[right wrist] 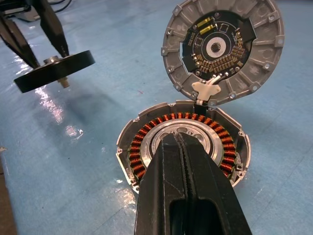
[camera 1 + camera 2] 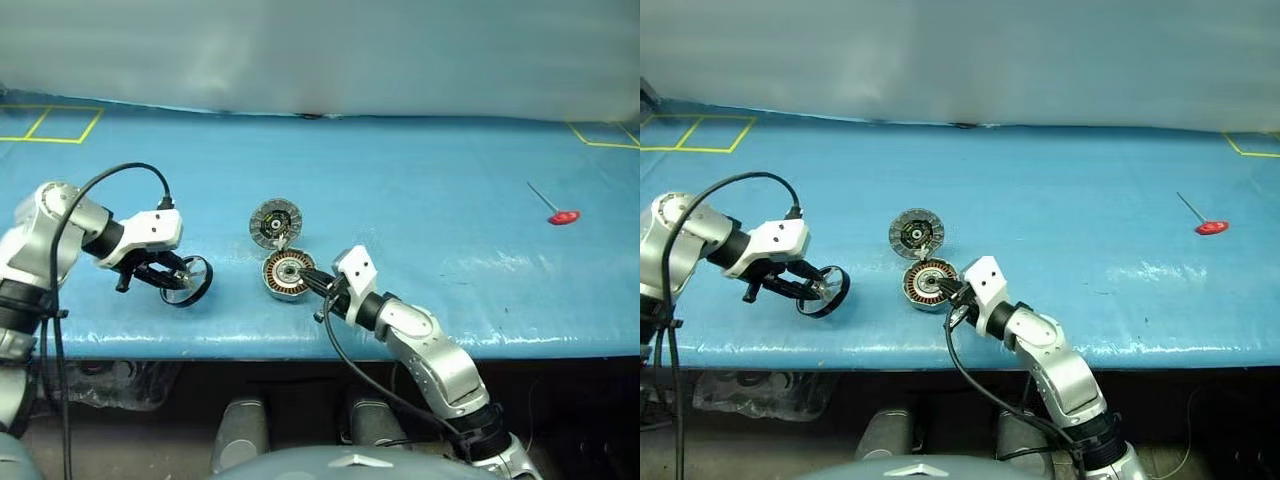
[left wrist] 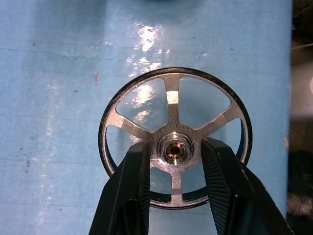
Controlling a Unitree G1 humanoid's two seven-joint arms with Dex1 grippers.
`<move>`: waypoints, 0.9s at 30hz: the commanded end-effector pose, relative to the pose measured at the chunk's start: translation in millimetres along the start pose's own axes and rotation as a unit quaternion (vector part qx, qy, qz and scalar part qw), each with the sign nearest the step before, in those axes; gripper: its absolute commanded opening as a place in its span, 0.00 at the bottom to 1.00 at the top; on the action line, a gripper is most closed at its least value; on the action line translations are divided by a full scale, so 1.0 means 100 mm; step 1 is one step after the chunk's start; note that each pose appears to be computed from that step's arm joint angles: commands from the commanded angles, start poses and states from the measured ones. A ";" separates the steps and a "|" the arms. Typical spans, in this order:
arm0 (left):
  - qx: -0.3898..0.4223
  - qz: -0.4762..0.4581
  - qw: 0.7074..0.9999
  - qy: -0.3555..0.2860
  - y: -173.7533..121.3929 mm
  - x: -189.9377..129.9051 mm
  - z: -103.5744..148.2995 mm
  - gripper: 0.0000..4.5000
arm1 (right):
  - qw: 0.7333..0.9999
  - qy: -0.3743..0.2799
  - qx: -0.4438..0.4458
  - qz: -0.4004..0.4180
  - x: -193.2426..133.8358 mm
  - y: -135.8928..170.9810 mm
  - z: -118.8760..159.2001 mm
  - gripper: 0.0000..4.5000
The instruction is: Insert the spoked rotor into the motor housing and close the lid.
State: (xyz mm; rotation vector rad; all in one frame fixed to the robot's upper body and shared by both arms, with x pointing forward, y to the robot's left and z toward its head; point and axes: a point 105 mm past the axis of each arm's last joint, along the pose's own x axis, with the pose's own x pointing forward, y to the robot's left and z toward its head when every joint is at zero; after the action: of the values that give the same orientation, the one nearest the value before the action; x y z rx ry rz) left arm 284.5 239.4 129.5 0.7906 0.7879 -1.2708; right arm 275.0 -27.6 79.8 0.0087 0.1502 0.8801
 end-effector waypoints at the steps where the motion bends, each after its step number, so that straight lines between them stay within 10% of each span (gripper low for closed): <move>1: 0.033 0.043 0.997 -0.063 -0.05 -0.12 0.30 0.27 | 1.000 -0.022 -0.007 0.006 -0.02 -0.03 0.13 0.00; 13: 0.026 0.119 0.971 -0.207 -0.05 0.23 0.82 0.27 | 1.000 -0.017 0.001 0.004 -0.05 -0.04 0.07 0.00; 27: 0.035 0.105 0.976 -0.187 0.20 0.52 1.07 0.27 | 1.000 -0.011 0.008 -0.004 -0.06 -0.05 0.01 0.00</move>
State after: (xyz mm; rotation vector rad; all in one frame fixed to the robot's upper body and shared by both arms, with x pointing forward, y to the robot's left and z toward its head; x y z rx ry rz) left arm 315.1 128.1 134.6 0.6244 0.3719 -1.2024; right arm 273.7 -34.9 71.5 0.0308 0.1829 0.8715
